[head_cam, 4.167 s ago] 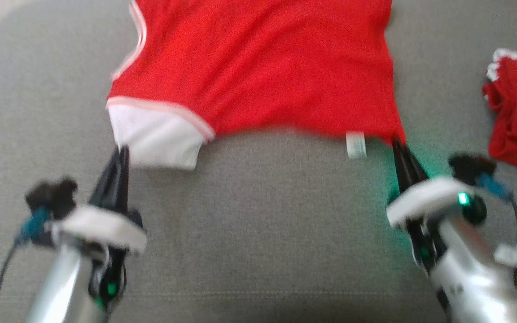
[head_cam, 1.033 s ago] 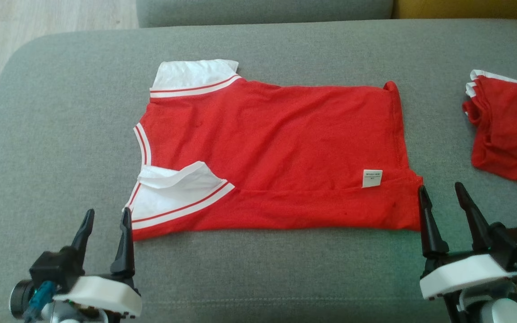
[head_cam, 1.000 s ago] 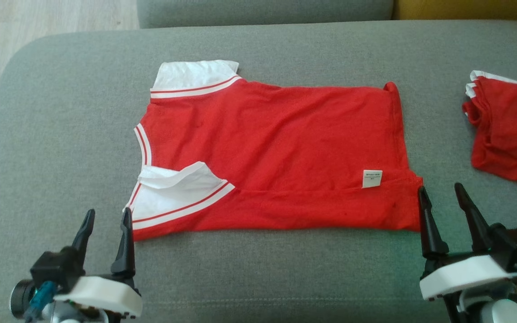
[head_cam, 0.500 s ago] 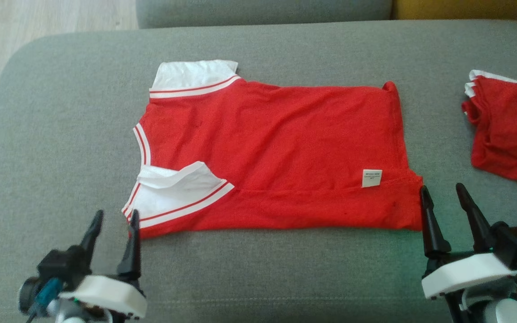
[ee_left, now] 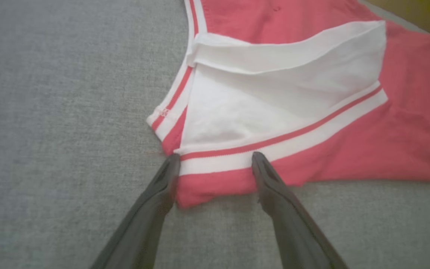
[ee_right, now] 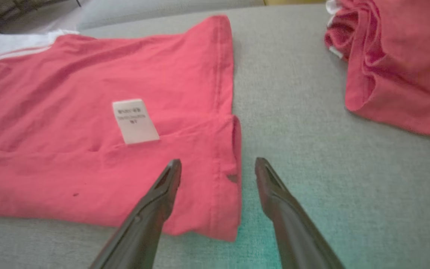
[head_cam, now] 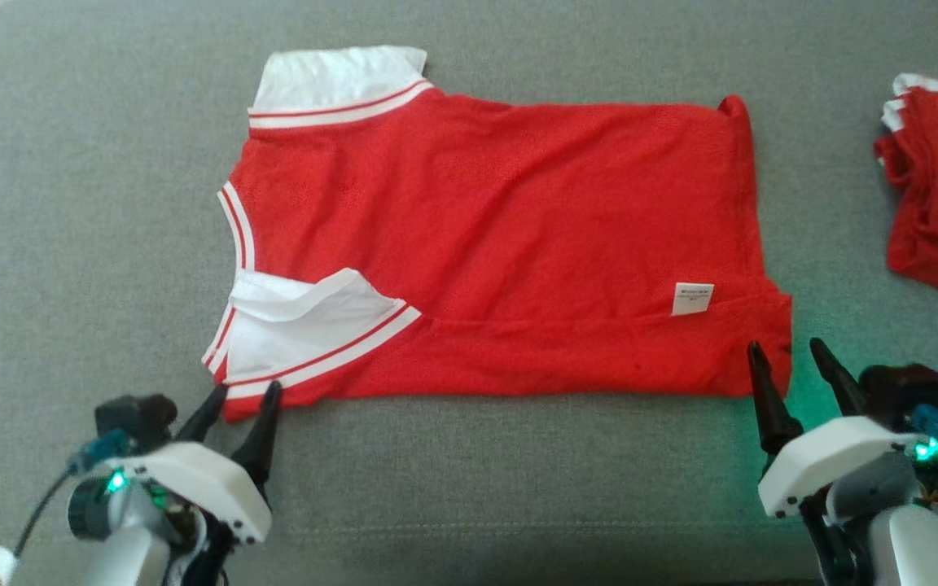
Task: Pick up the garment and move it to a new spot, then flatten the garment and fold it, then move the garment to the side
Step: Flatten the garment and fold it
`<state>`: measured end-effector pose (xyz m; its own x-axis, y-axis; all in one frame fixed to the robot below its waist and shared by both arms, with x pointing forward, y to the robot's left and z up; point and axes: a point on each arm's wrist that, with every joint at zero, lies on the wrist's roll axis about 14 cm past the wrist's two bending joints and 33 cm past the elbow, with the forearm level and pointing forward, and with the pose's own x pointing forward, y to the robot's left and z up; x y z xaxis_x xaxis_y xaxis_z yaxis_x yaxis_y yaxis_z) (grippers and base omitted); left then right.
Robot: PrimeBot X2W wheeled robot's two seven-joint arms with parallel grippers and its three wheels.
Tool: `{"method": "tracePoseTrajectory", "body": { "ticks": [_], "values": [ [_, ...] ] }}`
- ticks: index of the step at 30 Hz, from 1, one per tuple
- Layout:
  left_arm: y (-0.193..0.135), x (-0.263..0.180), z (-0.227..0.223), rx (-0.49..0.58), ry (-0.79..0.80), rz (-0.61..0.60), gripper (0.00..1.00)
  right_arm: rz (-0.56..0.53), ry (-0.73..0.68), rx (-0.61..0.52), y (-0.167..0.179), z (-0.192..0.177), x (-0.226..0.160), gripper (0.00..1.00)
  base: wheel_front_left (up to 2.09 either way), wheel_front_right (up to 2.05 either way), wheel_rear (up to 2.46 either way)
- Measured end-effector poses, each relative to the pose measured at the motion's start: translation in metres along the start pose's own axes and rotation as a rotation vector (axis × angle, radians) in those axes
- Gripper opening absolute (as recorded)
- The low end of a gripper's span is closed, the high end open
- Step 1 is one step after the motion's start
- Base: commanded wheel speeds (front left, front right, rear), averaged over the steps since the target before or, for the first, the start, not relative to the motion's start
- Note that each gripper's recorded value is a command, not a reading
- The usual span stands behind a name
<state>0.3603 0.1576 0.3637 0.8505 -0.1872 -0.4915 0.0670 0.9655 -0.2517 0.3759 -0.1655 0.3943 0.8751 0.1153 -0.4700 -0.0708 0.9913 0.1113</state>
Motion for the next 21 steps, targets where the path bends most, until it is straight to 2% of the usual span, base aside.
{"method": "tracePoseTrajectory", "body": {
  "ticks": [9,10,11,12,13,21],
  "values": [
    [0.003,0.024,-0.004,-0.058,0.08,-0.011,1.0,-0.003,0.161,0.001,-0.002,-0.028,0.017,1.0,0.0,0.0,0.0],
    [0.002,0.025,-0.005,-0.06,0.086,-0.019,0.77,0.0,0.177,0.003,-0.002,-0.03,0.018,1.0,0.0,0.0,0.0],
    [0.002,0.026,-0.004,-0.062,0.087,-0.022,0.36,0.003,0.186,0.009,-0.001,-0.032,0.019,1.0,0.0,0.0,0.0],
    [0.003,0.026,-0.003,-0.06,0.087,-0.023,0.0,0.005,0.192,0.016,0.0,-0.032,0.019,0.3,0.0,0.0,0.0],
    [0.004,0.027,-0.003,-0.058,0.088,-0.021,0.0,0.007,0.195,0.022,0.0,-0.033,0.019,0.0,0.0,0.0,0.0],
    [-0.002,0.023,0.008,-0.027,0.039,-0.03,0.0,0.007,0.148,0.069,-0.001,-0.022,0.016,0.0,0.0,0.0,0.0]
  ]
}}
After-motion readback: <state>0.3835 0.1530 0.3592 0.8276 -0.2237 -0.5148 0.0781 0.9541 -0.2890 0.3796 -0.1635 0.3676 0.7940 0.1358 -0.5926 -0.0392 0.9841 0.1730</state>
